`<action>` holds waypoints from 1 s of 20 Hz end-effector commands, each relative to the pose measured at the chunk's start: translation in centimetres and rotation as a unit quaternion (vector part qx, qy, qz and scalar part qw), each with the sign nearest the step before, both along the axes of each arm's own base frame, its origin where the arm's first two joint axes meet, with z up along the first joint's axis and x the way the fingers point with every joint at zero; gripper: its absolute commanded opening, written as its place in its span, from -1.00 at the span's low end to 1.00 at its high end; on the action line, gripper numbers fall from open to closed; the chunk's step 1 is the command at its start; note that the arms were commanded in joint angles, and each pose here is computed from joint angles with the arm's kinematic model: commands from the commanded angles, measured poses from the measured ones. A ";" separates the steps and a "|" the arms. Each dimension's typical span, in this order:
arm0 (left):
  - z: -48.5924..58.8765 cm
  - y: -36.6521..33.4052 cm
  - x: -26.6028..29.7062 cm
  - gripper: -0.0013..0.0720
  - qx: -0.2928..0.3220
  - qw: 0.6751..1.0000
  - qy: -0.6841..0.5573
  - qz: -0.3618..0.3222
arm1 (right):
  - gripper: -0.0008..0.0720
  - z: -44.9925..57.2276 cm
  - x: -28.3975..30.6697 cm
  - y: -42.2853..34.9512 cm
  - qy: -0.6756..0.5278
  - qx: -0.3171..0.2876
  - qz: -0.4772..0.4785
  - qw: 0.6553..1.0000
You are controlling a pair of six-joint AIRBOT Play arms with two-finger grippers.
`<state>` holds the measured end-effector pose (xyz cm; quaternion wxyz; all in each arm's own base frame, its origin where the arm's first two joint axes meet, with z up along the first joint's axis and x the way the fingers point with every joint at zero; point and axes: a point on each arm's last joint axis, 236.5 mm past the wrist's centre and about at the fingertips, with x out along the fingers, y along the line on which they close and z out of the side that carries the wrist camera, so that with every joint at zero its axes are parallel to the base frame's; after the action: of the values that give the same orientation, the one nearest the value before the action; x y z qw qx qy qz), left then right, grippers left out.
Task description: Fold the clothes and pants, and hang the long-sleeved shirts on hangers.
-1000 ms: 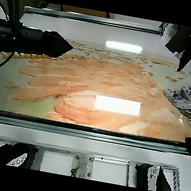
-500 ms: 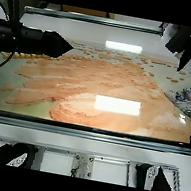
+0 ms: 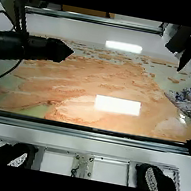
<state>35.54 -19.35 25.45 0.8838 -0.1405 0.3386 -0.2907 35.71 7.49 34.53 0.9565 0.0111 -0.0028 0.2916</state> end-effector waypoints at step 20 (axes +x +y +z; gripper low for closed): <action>-3.6 0.3 0.7 -0.91 -0.008 1.000 0.019 0.023 | -0.89 -15.8 -6.5 21.8 0.190 -0.119 0.318 0.921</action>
<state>36.32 -19.04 21.85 0.8824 -0.1609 0.3498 -0.2703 29.21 29.27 18.78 0.7913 -0.0462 0.2166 0.5699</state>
